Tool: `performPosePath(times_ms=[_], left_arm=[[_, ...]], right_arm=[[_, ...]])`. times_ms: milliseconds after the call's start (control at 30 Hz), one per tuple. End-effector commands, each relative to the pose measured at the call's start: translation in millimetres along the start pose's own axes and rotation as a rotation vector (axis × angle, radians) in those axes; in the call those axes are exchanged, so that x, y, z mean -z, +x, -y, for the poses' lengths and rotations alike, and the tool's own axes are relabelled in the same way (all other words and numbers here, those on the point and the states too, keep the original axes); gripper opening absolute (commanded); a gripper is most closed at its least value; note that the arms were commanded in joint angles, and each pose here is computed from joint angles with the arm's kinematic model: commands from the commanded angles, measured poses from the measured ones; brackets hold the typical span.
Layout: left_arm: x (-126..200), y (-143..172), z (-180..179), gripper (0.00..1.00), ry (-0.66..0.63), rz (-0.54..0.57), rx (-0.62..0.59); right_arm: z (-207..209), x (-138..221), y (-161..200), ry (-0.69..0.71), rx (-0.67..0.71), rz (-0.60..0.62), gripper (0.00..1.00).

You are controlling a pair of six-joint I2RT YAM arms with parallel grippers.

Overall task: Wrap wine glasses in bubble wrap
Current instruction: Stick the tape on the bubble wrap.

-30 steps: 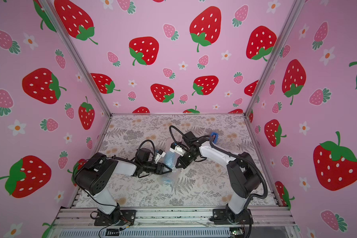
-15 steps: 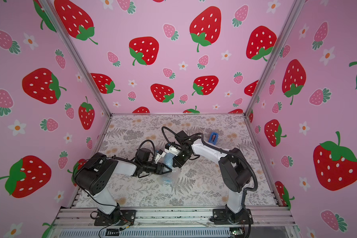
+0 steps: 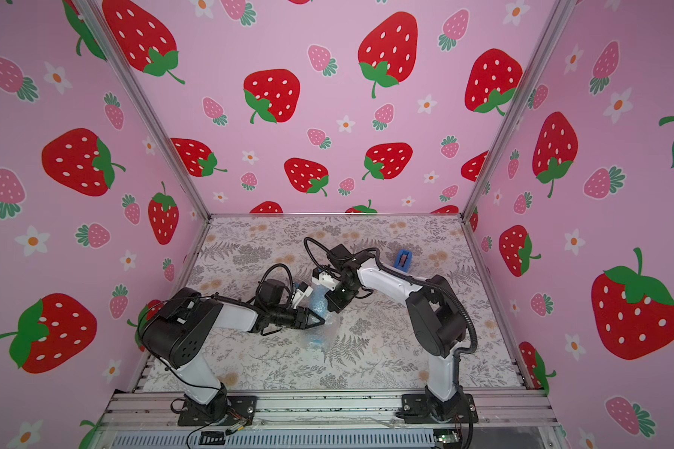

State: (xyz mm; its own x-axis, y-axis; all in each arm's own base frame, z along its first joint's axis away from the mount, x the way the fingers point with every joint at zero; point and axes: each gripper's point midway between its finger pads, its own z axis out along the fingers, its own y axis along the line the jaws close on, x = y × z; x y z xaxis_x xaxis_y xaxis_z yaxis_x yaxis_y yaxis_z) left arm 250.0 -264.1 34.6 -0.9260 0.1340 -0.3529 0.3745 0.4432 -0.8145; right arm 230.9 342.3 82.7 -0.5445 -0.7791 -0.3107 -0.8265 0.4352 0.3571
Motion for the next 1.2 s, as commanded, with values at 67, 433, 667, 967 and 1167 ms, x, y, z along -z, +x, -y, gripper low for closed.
performPosePath(times_ms=[67,433,667,967,1167], left_arm=[[-2.5,6.0,-0.7,0.52,0.006,-0.022,0.008],[-2.7,6.2,-1.1,0.52,0.005,-0.023,0.011],[-3.3,6.4,-1.5,0.52,0.007,-0.026,0.013],[-3.9,6.1,-1.6,0.52,0.008,-0.027,0.013],[-3.6,6.6,-1.9,0.52,0.007,-0.028,0.014]], right_arm=[[0.7,-5.6,2.8,-0.001,-0.038,-0.036,0.00],[1.1,-3.3,2.3,0.030,-0.105,-0.075,0.08],[0.5,-4.5,1.2,0.045,-0.122,-0.104,0.21],[-5.5,-1.2,-3.5,0.017,-0.153,-0.104,0.25],[-4.0,-3.5,-5.0,0.020,-0.167,-0.106,0.26]])
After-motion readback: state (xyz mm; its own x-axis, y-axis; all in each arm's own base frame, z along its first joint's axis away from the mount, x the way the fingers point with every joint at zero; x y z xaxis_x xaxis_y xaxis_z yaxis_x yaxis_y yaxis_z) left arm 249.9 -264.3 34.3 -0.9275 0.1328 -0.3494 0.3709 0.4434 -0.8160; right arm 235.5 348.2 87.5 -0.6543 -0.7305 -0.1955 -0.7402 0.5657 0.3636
